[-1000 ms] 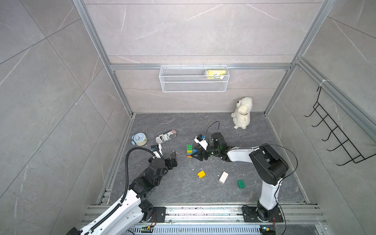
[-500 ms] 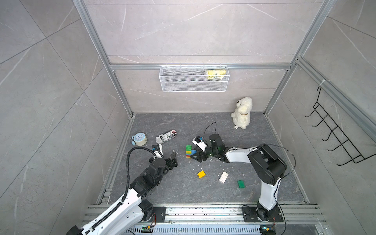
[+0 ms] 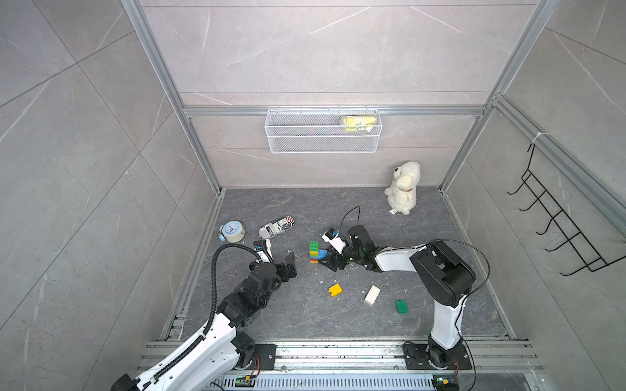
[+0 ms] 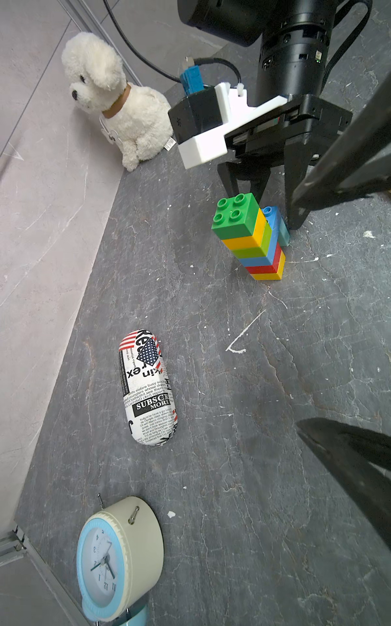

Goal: Assemble the letter h with lego
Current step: Pick up the lego brick from the center of the board.

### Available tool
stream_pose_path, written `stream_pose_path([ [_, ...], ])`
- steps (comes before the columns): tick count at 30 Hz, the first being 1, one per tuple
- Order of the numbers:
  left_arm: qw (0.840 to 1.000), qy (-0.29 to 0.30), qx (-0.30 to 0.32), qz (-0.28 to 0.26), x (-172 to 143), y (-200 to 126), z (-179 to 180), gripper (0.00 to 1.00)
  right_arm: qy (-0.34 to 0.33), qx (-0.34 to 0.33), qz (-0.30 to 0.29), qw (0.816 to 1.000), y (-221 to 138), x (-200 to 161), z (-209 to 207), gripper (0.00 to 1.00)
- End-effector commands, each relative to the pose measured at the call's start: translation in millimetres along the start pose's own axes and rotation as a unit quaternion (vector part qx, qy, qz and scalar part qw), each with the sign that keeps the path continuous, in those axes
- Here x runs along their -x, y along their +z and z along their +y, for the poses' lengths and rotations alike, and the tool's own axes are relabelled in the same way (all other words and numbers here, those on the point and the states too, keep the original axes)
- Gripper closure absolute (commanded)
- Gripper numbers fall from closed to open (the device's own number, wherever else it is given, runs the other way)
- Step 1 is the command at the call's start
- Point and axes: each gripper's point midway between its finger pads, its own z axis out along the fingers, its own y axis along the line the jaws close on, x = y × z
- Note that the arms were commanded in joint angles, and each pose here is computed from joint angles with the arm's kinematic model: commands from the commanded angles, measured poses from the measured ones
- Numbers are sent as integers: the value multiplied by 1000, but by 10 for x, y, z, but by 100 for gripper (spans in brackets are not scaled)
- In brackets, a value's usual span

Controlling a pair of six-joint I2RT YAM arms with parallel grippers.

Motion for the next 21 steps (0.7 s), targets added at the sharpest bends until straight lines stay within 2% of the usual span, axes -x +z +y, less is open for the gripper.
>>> stream_pose_path([
  [1,1000,-4,-8,-18,92,5,-41,0,3,4,9,1000,75,8,31,26],
  [6,1000,-2,-9,-12,73,21,-50,0,0,7,11,1000,97,12,59,28],
  [13,1000,-3,-11,-12,74,22,-60,0,-7,10,12,1000,115,26,105,42],
  [21,1000,-1,-12,-8,63,36,-72,0,-6,13,3,1000,103,96,143,54],
])
